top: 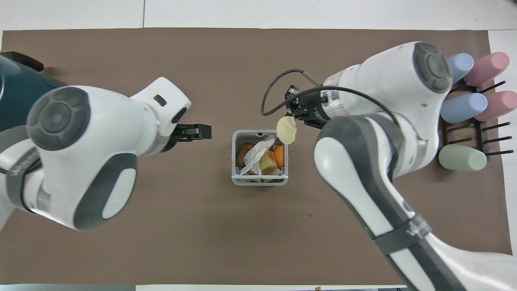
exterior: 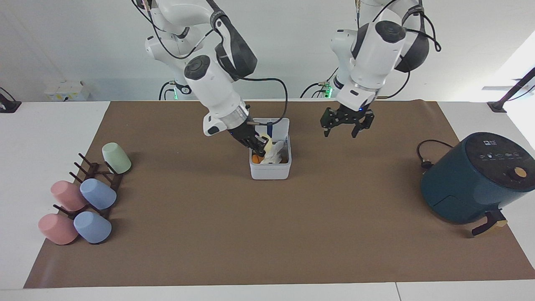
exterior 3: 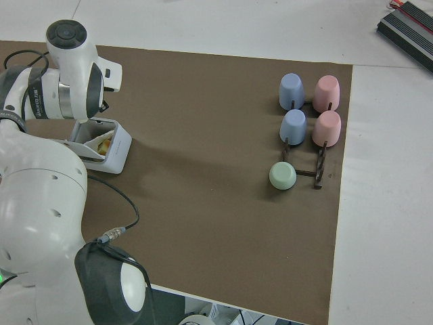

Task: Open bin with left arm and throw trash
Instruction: 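Bring the banana piece over the bin with the right gripper, then release the banana piece into the bin with the right gripper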

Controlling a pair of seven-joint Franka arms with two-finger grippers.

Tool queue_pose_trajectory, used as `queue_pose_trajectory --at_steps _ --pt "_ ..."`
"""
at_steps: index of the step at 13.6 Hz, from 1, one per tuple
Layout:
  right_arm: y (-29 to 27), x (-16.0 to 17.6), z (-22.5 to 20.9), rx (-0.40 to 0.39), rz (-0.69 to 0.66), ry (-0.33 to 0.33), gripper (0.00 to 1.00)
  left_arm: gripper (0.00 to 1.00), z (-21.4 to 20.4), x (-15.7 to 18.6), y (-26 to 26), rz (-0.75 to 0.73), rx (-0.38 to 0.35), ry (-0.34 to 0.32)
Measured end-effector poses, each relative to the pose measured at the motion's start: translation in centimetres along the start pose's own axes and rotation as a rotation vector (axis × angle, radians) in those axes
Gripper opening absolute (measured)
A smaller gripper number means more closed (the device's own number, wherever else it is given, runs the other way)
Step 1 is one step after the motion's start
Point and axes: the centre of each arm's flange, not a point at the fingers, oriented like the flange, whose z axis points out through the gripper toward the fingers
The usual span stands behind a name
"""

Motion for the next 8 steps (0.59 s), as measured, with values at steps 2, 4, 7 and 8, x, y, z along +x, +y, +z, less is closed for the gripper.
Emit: queue_pose_trajectory --at_steps 2,4,7,8 --pt "0.7 -1.4 2.1 -0.003 -0.008 0.008 0.05 1.00 -1.4 1.2 -5.0 -0.008 0.010 -0.008" --pt "1.4 -2.3 3.0 -0.014 -0.013 0.005 0.20 1.00 -3.7 2.1 -8.8 -0.016 0.014 -0.003" --pt "1.6 -2.6 2.6 -0.013 -0.015 0.006 0.53 1.00 -7.9 2.7 -14.3 0.017 0.051 0.002" --pt "1.5 -2.6 2.4 -0.016 -0.027 0.015 0.65 1.00 -9.1 2.7 -15.3 0.030 0.076 0.006"
